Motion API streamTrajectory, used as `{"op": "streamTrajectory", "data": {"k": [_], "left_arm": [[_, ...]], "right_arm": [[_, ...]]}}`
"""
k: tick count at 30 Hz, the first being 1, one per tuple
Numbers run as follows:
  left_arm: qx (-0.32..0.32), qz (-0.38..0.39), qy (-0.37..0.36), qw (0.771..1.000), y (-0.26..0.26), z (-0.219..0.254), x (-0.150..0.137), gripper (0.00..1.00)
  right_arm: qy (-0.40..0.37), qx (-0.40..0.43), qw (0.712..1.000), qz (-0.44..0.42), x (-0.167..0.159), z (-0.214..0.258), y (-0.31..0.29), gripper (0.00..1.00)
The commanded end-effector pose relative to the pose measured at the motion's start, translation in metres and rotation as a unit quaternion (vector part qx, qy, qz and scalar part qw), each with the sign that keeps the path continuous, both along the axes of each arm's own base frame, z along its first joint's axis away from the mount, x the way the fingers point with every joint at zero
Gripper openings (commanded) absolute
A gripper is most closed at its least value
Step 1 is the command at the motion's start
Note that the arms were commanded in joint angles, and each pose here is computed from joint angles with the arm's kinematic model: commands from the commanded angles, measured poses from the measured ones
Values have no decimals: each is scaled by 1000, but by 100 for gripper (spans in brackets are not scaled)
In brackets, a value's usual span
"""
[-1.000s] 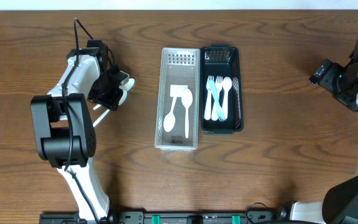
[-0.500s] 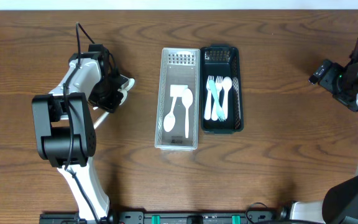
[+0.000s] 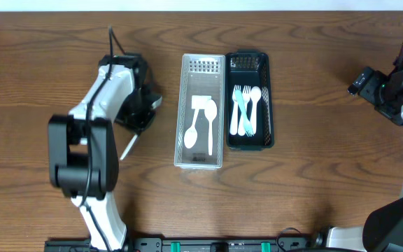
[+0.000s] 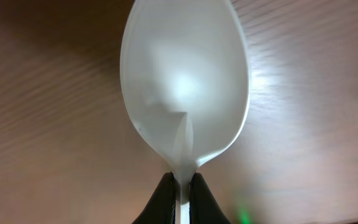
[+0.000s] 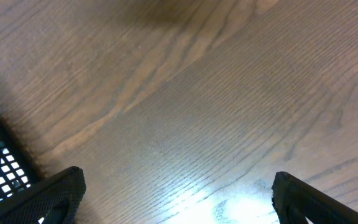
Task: Pack container
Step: 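Grasp the third white spoon with the left gripper, then place the third white spoon into the clear tray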
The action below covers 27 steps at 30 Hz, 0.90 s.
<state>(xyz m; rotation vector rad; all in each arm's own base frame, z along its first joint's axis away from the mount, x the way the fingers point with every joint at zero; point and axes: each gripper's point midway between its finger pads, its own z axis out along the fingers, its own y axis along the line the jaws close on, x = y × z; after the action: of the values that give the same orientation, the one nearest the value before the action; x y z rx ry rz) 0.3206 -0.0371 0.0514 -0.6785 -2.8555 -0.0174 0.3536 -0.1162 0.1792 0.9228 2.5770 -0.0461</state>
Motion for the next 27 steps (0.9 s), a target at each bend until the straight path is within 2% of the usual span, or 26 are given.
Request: {"op": "streamTrajectory", "data": {"k": [1,7,14,17,19,21,24,27], "left_arm": [[-30,50,-102,993,-31,64,19,6],[-155,54,-189,968,-110,117,24,6],[-185,58,-209,959,-166,100,36,7],[-185,83,-201,958,-175,85,43,17],[-186,92,-201,957,-176,83,45,29],[-188,96,-208,955,-172,92,48,38],[-187,93,-234,950,-156,119,55,45],[-150,81,-275,946,-121,140,64,53]], "right_arm": [[3,4,1000,-9,-2,-3,-2,99],[3,4,1000,-9,-2,-3,-2,99],[3,4,1000,-9,-2,-3,-2,99],[3,4,1000,-9,-2,-3,-2,99],[3,4,1000,-9,-2,-3,-2,99],[3,4,1000,-9,-2,-3,-2,99],[3,4,1000,-9,-2,-3,-2,99],[3,4,1000,-9,-2,-3,-2,99]]}}
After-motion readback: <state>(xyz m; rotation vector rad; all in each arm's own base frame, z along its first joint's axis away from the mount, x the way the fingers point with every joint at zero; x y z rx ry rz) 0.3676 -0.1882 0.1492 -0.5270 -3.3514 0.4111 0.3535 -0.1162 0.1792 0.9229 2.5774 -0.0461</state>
